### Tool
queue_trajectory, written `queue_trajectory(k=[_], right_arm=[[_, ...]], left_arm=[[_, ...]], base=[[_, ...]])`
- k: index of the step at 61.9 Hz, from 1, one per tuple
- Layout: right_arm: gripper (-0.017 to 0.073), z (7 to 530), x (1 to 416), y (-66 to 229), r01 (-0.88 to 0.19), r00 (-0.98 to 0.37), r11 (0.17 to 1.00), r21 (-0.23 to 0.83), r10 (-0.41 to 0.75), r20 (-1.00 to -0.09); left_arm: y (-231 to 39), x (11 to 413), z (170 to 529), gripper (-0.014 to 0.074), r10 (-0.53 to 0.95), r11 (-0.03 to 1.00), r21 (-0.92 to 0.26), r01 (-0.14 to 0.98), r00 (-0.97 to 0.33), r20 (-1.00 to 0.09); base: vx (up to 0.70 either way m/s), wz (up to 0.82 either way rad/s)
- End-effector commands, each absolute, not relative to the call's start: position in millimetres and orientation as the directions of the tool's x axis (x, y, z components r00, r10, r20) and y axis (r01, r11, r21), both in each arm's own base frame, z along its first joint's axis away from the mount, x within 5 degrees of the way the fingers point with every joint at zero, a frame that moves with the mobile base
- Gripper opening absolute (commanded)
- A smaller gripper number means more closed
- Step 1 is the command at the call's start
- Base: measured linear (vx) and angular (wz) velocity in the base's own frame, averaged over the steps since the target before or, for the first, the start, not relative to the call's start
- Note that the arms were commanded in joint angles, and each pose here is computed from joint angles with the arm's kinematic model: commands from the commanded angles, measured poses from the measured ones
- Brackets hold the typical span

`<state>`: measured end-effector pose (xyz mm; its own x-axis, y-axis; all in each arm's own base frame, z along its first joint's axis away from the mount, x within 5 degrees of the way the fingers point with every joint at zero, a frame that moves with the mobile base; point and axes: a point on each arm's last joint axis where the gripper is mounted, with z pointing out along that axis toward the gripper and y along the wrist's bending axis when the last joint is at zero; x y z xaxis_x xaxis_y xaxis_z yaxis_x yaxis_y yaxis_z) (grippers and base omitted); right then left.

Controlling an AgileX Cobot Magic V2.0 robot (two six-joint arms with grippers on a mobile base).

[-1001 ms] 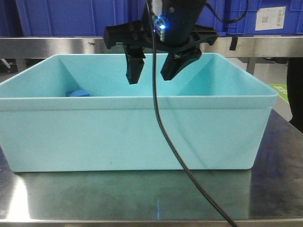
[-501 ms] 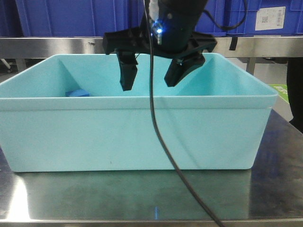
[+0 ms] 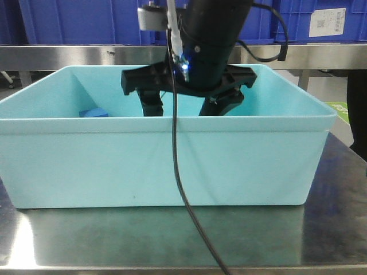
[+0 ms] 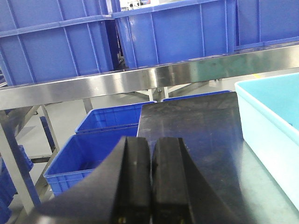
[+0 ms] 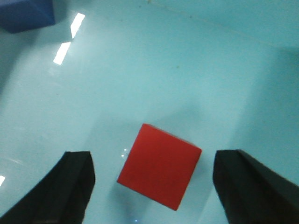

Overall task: Pick red cube and place on left shelf
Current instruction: 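Lower the right gripper around the red cube and close it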

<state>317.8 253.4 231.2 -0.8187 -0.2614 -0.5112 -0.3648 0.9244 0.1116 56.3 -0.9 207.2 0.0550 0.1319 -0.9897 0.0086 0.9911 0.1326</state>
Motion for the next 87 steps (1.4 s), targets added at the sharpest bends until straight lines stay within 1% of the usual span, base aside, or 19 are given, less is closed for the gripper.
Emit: queue_trajectory(k=[1,19,39,71,76,79,83,84,87], right_arm=[[0.0626,260.2,320.0,254.3,-0.385,-0.767,0.913,0.135,-0.235,-0.597],[0.0626,255.1,321.8,255.9,-0.385,-0.769,0.913,0.134,-0.237,-0.593],[0.0626,253.9,324.7,258.8,-0.392,-0.753,0.908,0.145,-0.227,-0.617],[0.0618,250.0,325.8,259.6,-0.392,-0.757,0.909,0.142,-0.231,-0.611],[0.0568,250.7,326.4,260.2,-0.395,-0.751,0.907,0.145,-0.228,-0.620],[0.0499,251.1,326.7,260.6,-0.396,-0.748,0.906,0.147,-0.225,-0.625],[0.0393,251.8,327.3,261.2,-0.399,-0.742,0.905,0.150,-0.222,-0.633],[0.0347,251.9,327.4,261.3,-0.399,-0.740,0.904,0.151,-0.221,-0.635],[0.0251,252.8,327.6,261.6,-0.401,-0.736,0.903,0.154,-0.218,-0.640]], left_arm=[[-1.1,56.9,207.7,0.0106,0.126,0.992,0.128,0.005,0.119,-0.985],[-1.1,56.9,207.7,0.0106,0.126,0.992,0.128,0.005,0.119,-0.985],[-1.1,56.9,207.7,0.0106,0.126,0.992,0.128,0.005,0.119,-0.985],[-1.1,56.9,207.7,0.0106,0.126,0.992,0.128,0.005,0.119,-0.985],[-1.1,56.9,207.7,0.0106,0.126,0.992,0.128,0.005,0.119,-0.985],[-1.1,56.9,207.7,0.0106,0.126,0.992,0.128,0.005,0.119,-0.985],[-1.1,56.9,207.7,0.0106,0.126,0.992,0.128,0.005,0.119,-0.985],[-1.1,56.9,207.7,0.0106,0.126,0.992,0.128,0.005,0.119,-0.985],[-1.1,56.9,207.7,0.0106,0.126,0.992,0.128,0.005,0.119,-0.985]], base=[[0.00,0.00],[0.00,0.00],[0.00,0.00],[0.00,0.00],[0.00,0.00],[0.00,0.00],[0.00,0.00],[0.00,0.00],[0.00,0.00]])
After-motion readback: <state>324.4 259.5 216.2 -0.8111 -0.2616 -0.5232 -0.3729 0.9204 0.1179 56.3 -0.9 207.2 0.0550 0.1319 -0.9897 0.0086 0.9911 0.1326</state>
